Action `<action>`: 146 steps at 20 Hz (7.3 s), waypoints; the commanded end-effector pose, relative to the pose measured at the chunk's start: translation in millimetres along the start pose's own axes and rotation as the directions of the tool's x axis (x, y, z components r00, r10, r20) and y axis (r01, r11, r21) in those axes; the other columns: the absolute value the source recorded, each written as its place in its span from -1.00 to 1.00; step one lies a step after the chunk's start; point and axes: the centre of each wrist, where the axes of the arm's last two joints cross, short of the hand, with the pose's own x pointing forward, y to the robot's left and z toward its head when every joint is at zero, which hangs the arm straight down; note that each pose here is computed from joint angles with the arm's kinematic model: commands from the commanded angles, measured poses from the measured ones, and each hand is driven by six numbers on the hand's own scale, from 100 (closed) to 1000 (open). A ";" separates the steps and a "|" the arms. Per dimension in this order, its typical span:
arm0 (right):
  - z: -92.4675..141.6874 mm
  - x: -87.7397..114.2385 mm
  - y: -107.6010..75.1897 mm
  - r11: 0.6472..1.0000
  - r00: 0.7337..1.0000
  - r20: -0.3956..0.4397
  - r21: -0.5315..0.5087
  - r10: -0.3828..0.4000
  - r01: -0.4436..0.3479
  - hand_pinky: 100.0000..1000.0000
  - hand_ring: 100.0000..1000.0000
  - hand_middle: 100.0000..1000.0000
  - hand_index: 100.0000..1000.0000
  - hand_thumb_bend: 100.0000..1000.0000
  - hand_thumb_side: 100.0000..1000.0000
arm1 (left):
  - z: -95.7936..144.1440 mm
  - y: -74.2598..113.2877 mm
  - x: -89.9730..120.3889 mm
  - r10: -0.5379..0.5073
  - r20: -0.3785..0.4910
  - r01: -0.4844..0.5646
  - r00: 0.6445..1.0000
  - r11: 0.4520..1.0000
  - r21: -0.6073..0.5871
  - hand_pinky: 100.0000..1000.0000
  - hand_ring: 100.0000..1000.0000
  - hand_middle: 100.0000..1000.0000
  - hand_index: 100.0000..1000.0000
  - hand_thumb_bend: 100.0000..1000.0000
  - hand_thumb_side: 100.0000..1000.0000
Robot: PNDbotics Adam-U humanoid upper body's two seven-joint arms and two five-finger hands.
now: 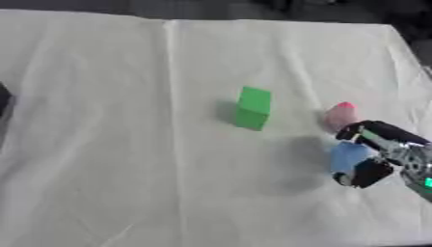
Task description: Pick up the objects with one hand, pass them to the other hand, and then place them into the box on the other side of the table.
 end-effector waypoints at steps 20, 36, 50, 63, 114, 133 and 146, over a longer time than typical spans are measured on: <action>1.1 2.7 -9.2 0.995 0.993 -0.081 -0.029 0.088 -0.091 0.79 0.54 0.37 0.41 -0.57 -1.00 | -3.8 -2.2 10.8 -0.007 0.037 0.009 0.999 0.999 -0.034 0.85 1.00 0.76 0.58 -0.26 0.09; -3.2 20.0 -20.2 0.943 0.987 0.060 -0.309 0.152 -0.126 0.59 0.14 -0.22 -0.23 -0.90 -1.00 | -1.2 -2.5 10.6 -0.003 0.035 0.004 0.999 0.999 -0.045 0.85 1.00 0.77 0.59 -0.27 0.09; -10.7 102.4 -50.4 0.791 0.839 0.511 -0.585 0.185 0.182 0.40 0.01 -0.12 -0.16 -1.00 -1.00 | -15.0 -1.1 43.5 -0.167 0.153 0.192 0.974 0.967 -0.165 0.82 1.00 0.78 0.62 -0.20 -0.06; -1.1 166.7 -69.9 0.767 0.496 0.849 -0.438 0.182 0.469 0.41 0.01 -0.14 -0.17 -1.00 -1.00 | -29.5 -56.6 39.5 -0.224 0.156 0.271 0.962 0.844 -0.463 0.83 1.00 0.80 0.64 -0.17 0.00; 9.0 231.9 -9.8 0.521 0.404 0.622 -0.783 0.671 0.340 0.66 0.14 -0.22 -0.19 -0.85 -1.00 | -9.0 -123.8 73.8 -0.294 0.023 0.248 0.956 0.761 -0.599 0.79 1.00 0.71 0.58 0.19 -0.07; 10.4 235.7 6.0 0.382 0.566 0.474 -0.880 0.675 0.281 0.61 0.12 -0.22 -0.20 -0.86 -1.00 | -2.4 -108.1 61.2 -0.309 -0.033 0.253 0.951 0.830 -0.497 0.72 0.93 0.47 0.42 0.25 -0.19; 11.7 238.3 10.2 0.379 0.548 0.485 -0.874 0.681 0.304 0.62 0.11 -0.22 -0.20 -0.87 -1.00 | -3.7 -110.8 63.4 -0.299 -0.062 0.243 0.952 0.864 -0.441 0.81 1.00 0.67 0.56 0.25 -0.20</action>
